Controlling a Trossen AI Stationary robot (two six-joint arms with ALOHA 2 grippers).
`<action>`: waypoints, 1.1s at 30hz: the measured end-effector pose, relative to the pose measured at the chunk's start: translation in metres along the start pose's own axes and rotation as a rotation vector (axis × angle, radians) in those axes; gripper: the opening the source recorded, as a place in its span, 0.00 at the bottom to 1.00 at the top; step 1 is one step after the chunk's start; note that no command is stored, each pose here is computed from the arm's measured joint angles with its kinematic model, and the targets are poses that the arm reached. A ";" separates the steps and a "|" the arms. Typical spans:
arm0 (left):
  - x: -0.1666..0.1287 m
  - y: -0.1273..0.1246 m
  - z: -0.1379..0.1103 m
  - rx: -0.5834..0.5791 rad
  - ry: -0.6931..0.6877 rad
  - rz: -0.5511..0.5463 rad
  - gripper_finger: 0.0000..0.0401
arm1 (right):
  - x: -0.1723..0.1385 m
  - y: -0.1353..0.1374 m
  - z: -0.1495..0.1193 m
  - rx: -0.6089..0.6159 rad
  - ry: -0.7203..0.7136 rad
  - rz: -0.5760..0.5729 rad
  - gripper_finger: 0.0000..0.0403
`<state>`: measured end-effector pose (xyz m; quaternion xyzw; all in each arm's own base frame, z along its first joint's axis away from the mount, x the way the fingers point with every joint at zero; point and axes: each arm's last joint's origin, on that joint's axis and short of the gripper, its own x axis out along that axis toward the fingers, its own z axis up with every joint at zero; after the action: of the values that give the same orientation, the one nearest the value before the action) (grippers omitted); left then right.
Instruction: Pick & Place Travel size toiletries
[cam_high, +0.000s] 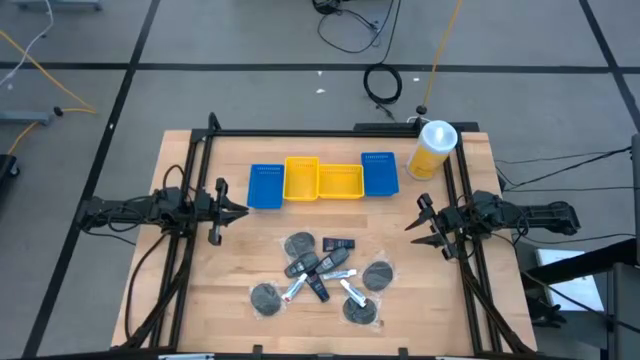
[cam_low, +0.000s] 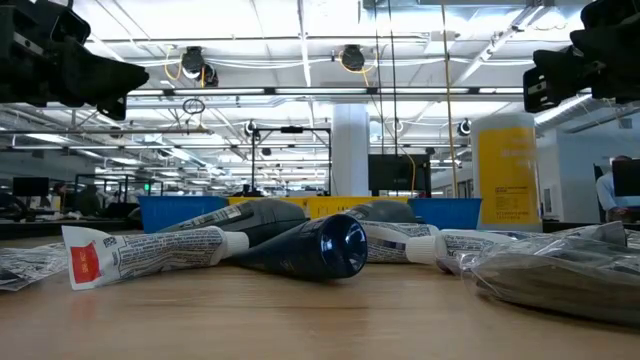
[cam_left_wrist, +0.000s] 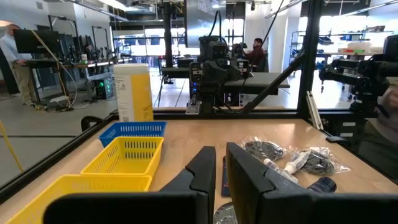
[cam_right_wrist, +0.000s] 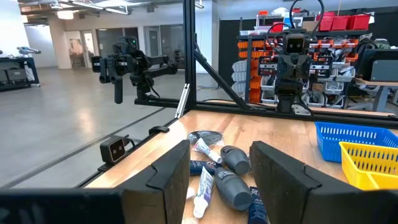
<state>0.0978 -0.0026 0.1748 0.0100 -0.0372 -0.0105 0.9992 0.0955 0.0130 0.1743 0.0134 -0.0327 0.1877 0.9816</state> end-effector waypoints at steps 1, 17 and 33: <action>0.000 0.000 0.000 0.000 0.000 0.000 0.09 | 0.000 0.000 0.000 -0.006 -0.004 0.000 0.40; 0.000 0.000 0.000 0.000 0.000 0.000 0.09 | -0.006 0.016 0.026 0.104 -0.188 0.453 0.39; 0.000 0.000 0.000 0.000 0.000 0.000 0.09 | 0.038 0.022 -0.008 0.030 0.086 0.237 0.39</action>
<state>0.0978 -0.0026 0.1748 0.0101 -0.0370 -0.0105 0.9992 0.1236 0.0478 0.1695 0.0160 0.0111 0.3033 0.9527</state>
